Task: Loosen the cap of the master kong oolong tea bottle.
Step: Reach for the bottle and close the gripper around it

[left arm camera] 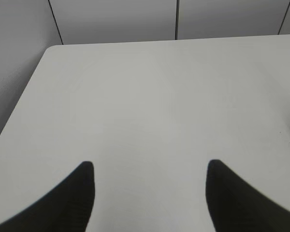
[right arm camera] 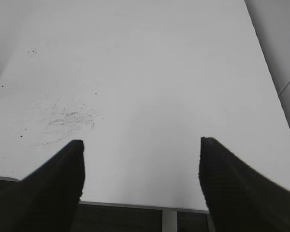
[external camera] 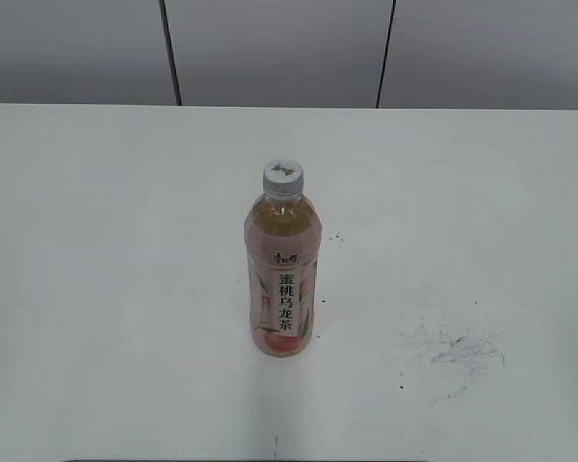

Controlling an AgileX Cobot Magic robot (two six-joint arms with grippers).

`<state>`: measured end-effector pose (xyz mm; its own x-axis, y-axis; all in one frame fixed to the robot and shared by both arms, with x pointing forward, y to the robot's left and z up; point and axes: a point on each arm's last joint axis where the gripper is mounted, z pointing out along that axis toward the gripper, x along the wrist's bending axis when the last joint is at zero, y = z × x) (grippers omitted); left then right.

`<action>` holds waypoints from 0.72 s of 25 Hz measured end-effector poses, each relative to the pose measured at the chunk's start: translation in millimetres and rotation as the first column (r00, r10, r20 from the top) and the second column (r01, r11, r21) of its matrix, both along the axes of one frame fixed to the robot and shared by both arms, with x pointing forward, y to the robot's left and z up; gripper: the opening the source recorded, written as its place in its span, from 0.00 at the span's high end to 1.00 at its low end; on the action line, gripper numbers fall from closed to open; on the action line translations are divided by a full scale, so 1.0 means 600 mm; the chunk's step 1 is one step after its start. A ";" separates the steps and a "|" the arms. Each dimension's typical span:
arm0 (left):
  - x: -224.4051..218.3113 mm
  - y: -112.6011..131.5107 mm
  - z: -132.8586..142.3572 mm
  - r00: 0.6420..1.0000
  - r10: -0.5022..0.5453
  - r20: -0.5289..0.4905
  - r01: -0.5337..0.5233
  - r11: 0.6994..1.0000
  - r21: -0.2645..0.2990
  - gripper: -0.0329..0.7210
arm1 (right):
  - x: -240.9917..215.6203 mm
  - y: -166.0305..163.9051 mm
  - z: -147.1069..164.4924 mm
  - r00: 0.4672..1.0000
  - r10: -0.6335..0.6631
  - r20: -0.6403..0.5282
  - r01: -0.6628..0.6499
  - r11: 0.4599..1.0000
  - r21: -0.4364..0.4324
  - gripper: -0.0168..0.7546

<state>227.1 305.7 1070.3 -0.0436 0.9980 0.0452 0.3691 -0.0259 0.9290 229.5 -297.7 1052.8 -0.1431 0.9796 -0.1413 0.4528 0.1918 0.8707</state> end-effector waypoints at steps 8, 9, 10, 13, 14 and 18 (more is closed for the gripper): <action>0.000 0.000 0.000 1.000 0.000 0.000 0.000 1.000 0.000 0.38 | 0.000 0.000 0.000 1.000 0.000 0.000 0.000 1.000 0.000 0.26; 0.000 0.000 0.000 1.000 0.000 0.000 0.000 1.000 0.000 0.38 | 0.000 0.000 0.000 1.000 0.000 0.000 0.000 1.000 0.000 0.26; 0.000 0.000 0.000 1.000 0.000 0.000 0.000 1.000 0.000 0.38 | 0.000 0.000 0.000 1.000 0.000 0.000 0.000 1.000 0.000 0.26; 0.000 0.000 0.000 1.000 0.000 0.000 0.000 1.000 0.000 0.38 | 0.000 0.000 0.000 1.000 0.000 0.000 0.000 1.000 0.000 0.26; 0.000 0.000 0.000 1.000 0.000 0.000 0.000 1.000 0.000 0.38 | 0.000 0.000 0.000 1.000 0.000 0.000 0.000 1.000 0.000 0.26; 0.000 0.000 0.000 1.000 0.000 0.000 0.000 1.000 0.000 0.38 | 0.000 0.000 0.000 1.000 0.000 0.000 0.000 1.000 0.000 0.26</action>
<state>227.1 305.7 1070.3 -0.0436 0.9980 0.0452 0.3691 -0.0259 0.9290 229.5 -297.7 1052.8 -0.1431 0.9796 -0.1413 0.4528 0.1918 0.8707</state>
